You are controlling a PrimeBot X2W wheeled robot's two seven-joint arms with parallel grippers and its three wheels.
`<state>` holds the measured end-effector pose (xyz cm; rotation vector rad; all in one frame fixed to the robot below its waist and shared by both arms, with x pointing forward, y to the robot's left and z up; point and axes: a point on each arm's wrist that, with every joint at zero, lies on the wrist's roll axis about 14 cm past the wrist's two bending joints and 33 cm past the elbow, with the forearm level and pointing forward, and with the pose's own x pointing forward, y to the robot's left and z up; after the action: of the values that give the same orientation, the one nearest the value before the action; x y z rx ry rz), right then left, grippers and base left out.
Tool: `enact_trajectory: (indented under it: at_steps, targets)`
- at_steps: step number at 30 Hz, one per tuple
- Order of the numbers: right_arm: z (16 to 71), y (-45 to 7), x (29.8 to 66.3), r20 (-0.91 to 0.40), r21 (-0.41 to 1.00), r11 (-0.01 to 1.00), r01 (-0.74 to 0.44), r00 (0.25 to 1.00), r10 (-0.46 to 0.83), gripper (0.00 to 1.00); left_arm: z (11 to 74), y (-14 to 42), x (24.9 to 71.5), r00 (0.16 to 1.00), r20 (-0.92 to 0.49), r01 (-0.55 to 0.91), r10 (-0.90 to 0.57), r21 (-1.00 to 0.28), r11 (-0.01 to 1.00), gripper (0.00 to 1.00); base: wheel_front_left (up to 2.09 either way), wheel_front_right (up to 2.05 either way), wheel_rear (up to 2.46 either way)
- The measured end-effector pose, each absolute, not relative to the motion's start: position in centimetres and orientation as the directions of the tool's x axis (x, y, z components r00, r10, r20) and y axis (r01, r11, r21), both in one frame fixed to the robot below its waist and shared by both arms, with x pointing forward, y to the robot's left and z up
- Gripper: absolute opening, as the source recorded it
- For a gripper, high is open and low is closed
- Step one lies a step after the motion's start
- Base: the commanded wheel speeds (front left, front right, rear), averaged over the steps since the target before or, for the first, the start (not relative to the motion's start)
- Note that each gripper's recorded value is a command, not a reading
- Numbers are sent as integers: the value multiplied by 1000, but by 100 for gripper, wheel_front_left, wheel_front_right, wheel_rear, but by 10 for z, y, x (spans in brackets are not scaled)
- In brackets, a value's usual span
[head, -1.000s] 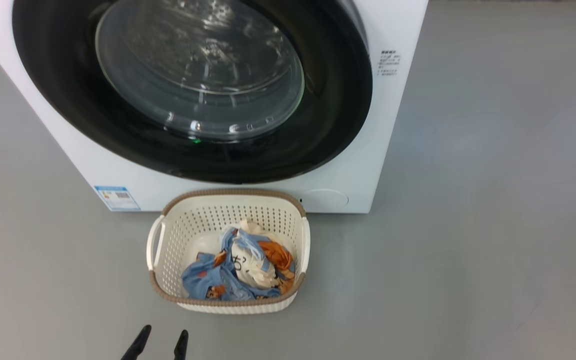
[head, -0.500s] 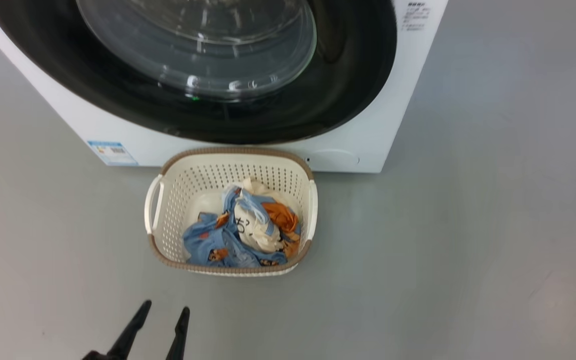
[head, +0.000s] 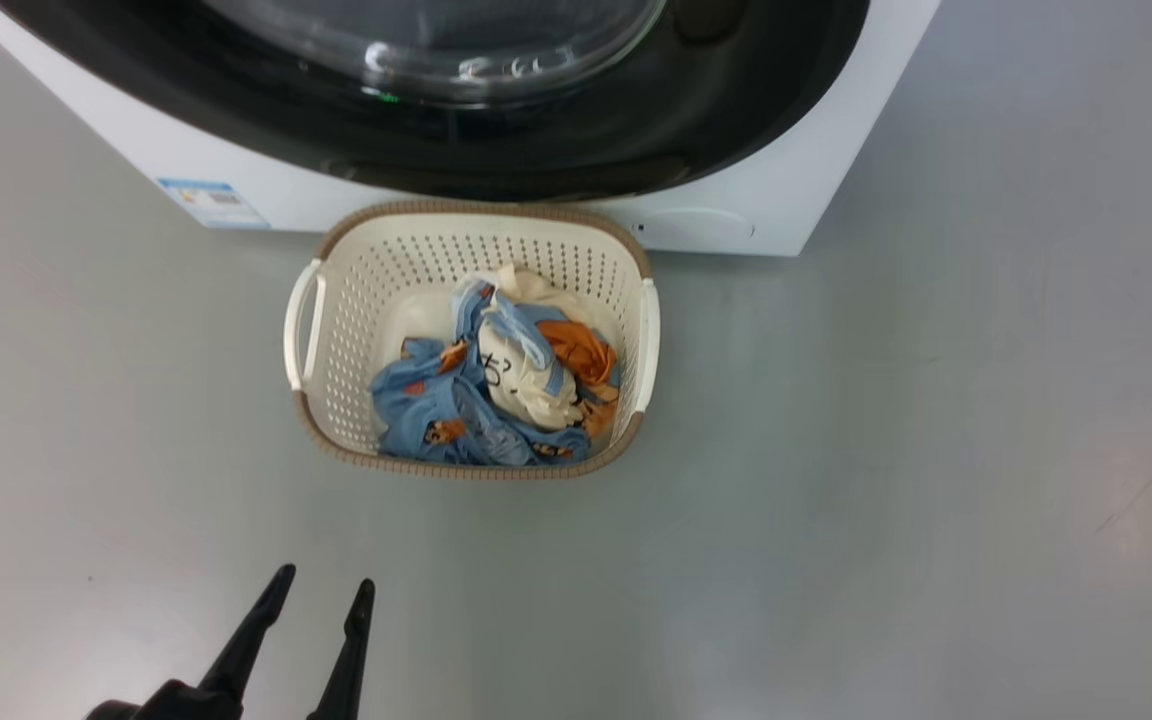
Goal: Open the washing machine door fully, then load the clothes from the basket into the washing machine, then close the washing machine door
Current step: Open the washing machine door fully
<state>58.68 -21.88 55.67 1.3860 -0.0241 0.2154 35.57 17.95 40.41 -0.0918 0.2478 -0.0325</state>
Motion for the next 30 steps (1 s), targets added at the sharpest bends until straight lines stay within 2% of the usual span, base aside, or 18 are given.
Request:
enact_trajectory:
  at_steps: [13,30]
  targets:
    - [563,-146,623,205,950,146,-274,906,371,0,386,193,360,954,-299,-45,21,-72,996,100,0,0,0]
    - [566,-94,640,256,923,112,-368,806,534,0,375,204,362,941,-328,-114,87,-64,991,100,0,0,0]
